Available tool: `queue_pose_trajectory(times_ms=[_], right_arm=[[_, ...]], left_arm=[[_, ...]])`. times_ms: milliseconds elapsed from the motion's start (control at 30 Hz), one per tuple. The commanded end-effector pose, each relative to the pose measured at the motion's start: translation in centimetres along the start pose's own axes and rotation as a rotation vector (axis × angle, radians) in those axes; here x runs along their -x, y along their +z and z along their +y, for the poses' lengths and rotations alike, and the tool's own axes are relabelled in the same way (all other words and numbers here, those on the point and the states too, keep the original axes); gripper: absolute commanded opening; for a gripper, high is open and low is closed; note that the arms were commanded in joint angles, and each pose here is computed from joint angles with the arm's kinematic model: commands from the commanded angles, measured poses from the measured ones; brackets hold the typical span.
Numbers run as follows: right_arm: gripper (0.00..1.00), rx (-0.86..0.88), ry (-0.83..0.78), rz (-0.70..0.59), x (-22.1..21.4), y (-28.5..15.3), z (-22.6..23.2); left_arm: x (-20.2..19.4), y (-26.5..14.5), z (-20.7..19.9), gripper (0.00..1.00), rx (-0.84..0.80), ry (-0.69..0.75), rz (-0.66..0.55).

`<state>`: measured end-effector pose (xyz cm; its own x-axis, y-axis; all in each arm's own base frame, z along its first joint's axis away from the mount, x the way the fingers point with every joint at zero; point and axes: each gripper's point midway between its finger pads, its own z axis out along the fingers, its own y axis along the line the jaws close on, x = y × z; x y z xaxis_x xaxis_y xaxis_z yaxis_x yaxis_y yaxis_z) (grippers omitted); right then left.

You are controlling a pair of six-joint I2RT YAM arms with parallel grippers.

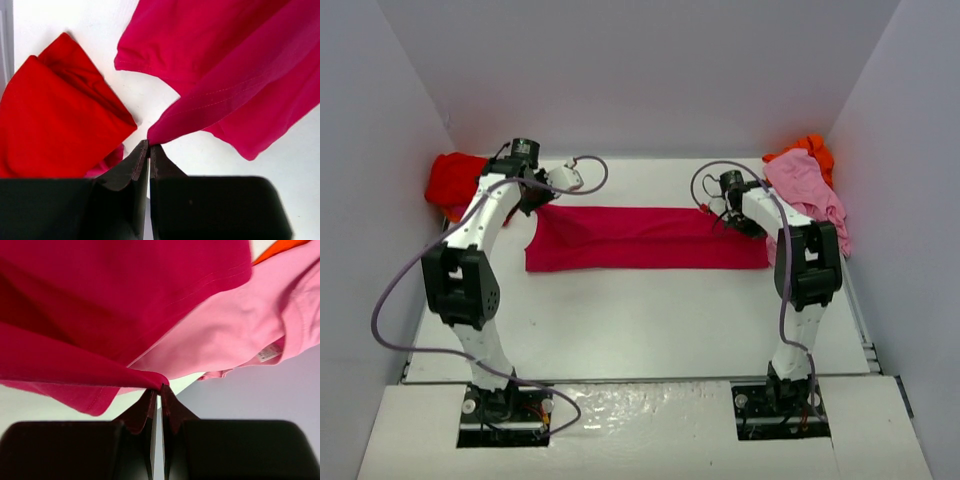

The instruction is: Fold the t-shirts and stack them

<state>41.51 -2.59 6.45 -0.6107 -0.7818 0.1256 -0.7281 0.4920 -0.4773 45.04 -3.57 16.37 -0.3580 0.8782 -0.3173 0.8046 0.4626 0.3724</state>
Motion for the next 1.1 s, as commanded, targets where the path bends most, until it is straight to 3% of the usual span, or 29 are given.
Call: queue_pose_trajectory(times_ms=[0, 433, 533, 600, 633, 667, 733, 933, 1067], right_arm=[[0.00, -0.068, 0.003, 0.034, 0.2, -0.8, -2.7], [0.00, -0.082, -0.006, 0.071, 2.4, 1.7, -3.8], [0.06, -0.102, 0.026, 0.065, 3.2, 2.1, -4.8], [0.06, -0.114, 0.050, 0.068, 3.5, 2.4, -5.2], [0.07, -0.123, 0.059, 0.070, 3.6, 2.5, -5.5], [0.14, -0.132, 0.077, 0.073, 3.7, 2.7, -5.8], [0.33, -0.153, 0.102, 0.075, 3.8, 2.7, -6.2], [0.36, -0.224, 0.171, 0.058, 3.8, 1.8, -8.2], [0.36, -0.259, 0.221, 0.022, 3.6, 0.2, -9.2]], left_arm=[[2.9, -0.3, 3.5, 0.00, 0.071, 0.038, -0.091], [3.0, 5.1, 5.9, 0.00, 0.037, 0.011, -0.029], [3.2, 5.9, 6.7, 0.01, 0.060, -0.005, -0.010], [3.1, 7.0, 7.1, 0.39, 0.071, -0.036, 0.004], [3.3, 6.8, 7.7, 0.43, 0.096, -0.053, -0.002], [3.4, 7.2, 8.2, 0.73, 0.117, -0.075, -0.007], [3.5, 7.1, 8.6, 0.77, 0.138, -0.096, -0.020], [4.7, 5.0, 11.0, 0.83, 0.274, -0.157, -0.067], [5.1, 2.8, 10.0, 0.82, 0.252, -0.152, -0.092]])
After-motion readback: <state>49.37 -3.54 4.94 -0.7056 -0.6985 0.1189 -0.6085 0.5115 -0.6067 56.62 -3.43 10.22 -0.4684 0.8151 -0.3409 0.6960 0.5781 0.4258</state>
